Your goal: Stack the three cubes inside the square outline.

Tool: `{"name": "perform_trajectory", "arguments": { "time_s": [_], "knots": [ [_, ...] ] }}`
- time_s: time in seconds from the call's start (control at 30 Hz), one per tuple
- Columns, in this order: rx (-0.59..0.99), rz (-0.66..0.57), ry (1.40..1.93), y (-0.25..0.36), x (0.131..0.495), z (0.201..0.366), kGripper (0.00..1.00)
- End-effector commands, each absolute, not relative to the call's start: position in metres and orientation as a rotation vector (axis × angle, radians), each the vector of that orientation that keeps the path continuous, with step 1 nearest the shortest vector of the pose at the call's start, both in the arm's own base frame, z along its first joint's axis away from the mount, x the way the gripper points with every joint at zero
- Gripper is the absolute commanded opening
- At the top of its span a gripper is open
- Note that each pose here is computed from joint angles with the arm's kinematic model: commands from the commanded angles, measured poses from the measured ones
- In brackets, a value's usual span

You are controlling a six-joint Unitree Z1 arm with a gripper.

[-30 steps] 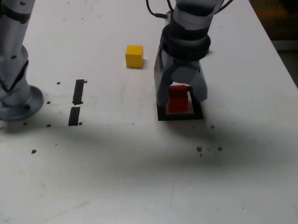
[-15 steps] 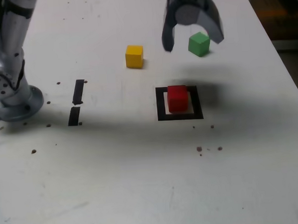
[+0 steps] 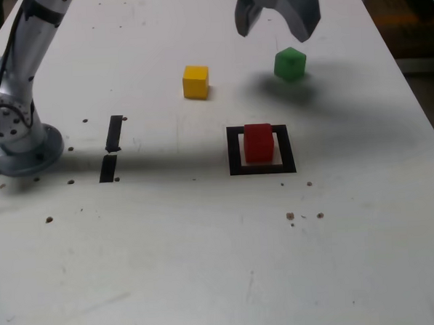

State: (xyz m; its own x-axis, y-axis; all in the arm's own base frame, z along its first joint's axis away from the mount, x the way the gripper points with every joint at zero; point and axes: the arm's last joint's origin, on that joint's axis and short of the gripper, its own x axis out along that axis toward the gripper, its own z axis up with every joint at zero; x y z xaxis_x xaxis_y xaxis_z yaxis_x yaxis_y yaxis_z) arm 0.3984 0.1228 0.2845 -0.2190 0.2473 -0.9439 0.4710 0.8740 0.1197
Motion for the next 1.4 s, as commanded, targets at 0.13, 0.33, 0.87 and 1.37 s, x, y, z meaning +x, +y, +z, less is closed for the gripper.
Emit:
{"name": "perform_trajectory", "arguments": {
  "time_s": [0.13, 0.33, 0.87, 1.37],
  "knots": [
    [0.444, -0.127, 1.836, 0.114, 0.348, 0.305, 0.97],
    [0.309, -0.037, 1.833, 0.094, 0.294, 0.316, 0.96],
    [0.19, 0.03, 1.863, 0.1, 0.289, 0.249, 0.95],
    [0.14, 0.043, 1.858, 0.112, 0.287, 0.222, 0.83]
  ]
}}
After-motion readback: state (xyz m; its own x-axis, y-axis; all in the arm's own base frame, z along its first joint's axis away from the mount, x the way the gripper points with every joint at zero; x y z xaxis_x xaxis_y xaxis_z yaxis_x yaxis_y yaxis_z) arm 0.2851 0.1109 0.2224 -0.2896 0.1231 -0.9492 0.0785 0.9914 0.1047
